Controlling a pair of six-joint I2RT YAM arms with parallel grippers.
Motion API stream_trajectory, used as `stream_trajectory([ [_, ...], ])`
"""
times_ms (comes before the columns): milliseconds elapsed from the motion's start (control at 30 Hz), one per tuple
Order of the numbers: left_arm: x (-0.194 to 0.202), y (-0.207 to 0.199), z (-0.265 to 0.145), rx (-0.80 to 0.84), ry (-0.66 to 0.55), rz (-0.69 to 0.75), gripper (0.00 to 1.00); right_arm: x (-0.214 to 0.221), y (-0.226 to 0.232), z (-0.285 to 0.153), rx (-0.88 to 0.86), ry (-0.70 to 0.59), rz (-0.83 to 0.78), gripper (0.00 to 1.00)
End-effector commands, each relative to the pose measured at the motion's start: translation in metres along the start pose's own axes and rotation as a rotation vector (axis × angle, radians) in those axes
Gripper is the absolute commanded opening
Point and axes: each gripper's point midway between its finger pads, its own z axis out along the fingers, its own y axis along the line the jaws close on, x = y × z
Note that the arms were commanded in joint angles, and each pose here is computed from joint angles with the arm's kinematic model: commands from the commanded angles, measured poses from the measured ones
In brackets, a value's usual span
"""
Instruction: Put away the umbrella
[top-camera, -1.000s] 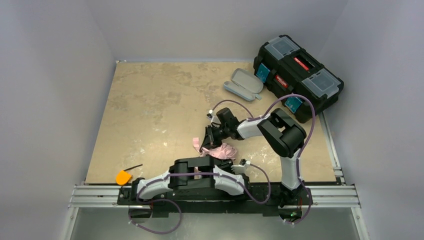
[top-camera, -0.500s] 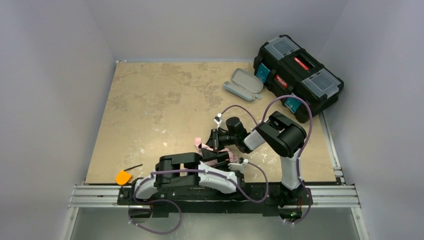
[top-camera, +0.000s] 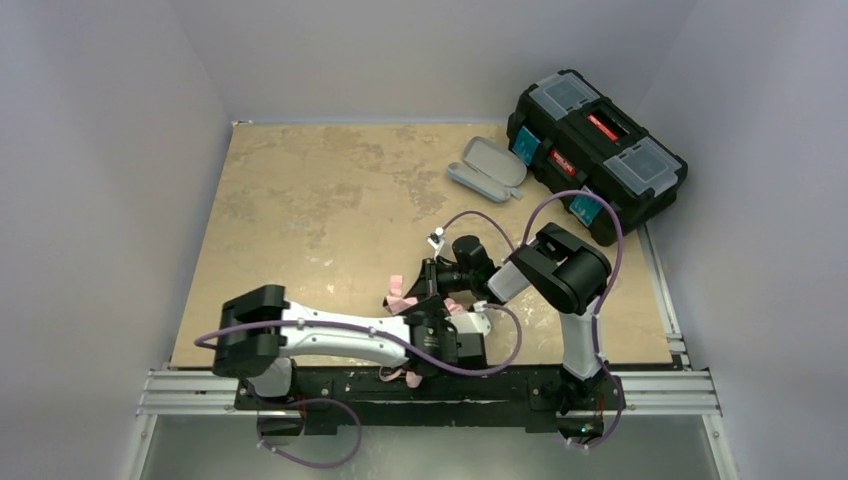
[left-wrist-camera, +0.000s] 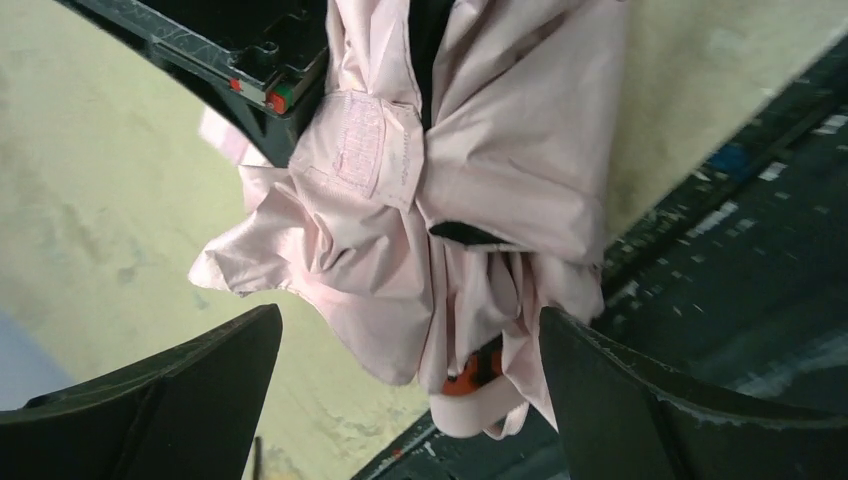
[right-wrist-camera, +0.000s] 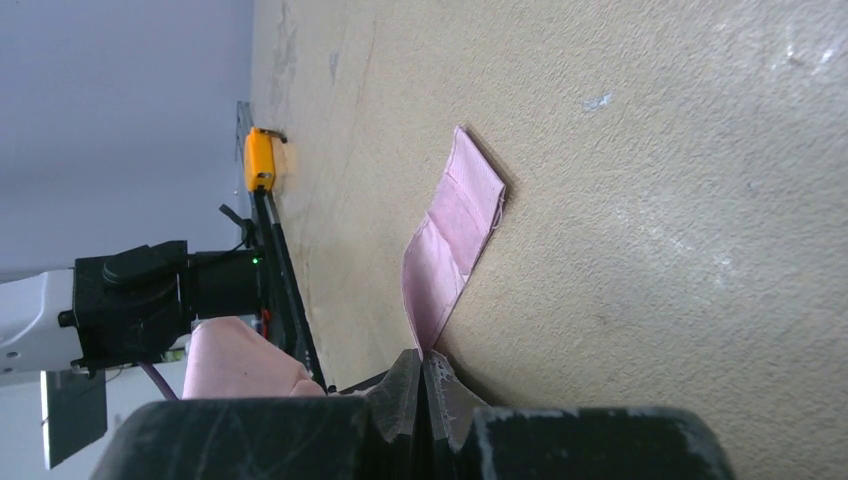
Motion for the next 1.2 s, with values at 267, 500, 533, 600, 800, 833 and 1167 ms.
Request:
stream_trajectory([
  [267,-0.013,0.022,-0.032,0.449,-0.085,-0.232,1.0,0.046,-0.082,-0.008,0.313,0.088,0.082,0.0],
  [500,0.006,0.016,0.005,0.536,-0.028,-0.361,1.0,0.043,-0.077,-0.007,0.299,0.087,0.081,0.0],
  [533,0.006,0.013,0.012,0.554,-0.023,-0.387,1.0,0.042,-0.077,-0.007,0.299,0.087,0.08,0.0],
  [600,0.006,-0.003,0.02,0.63,-0.007,-0.414,1.0,0.043,-0.077,-0.006,0.299,0.093,0.08,0.0],
  [800,0.018,-0.042,0.056,0.696,0.089,-0.427,1.0,0.04,-0.075,-0.006,0.298,0.092,0.078,0.0],
  [833,0.021,-0.045,0.061,0.693,0.102,-0.435,1.0,0.041,-0.075,-0.005,0.299,0.093,0.079,0.0],
  [1167,0.044,-0.034,0.082,0.472,0.158,-0.392,0.02,0.027,-0.063,0.001,0.275,0.109,0.061,0.0],
])
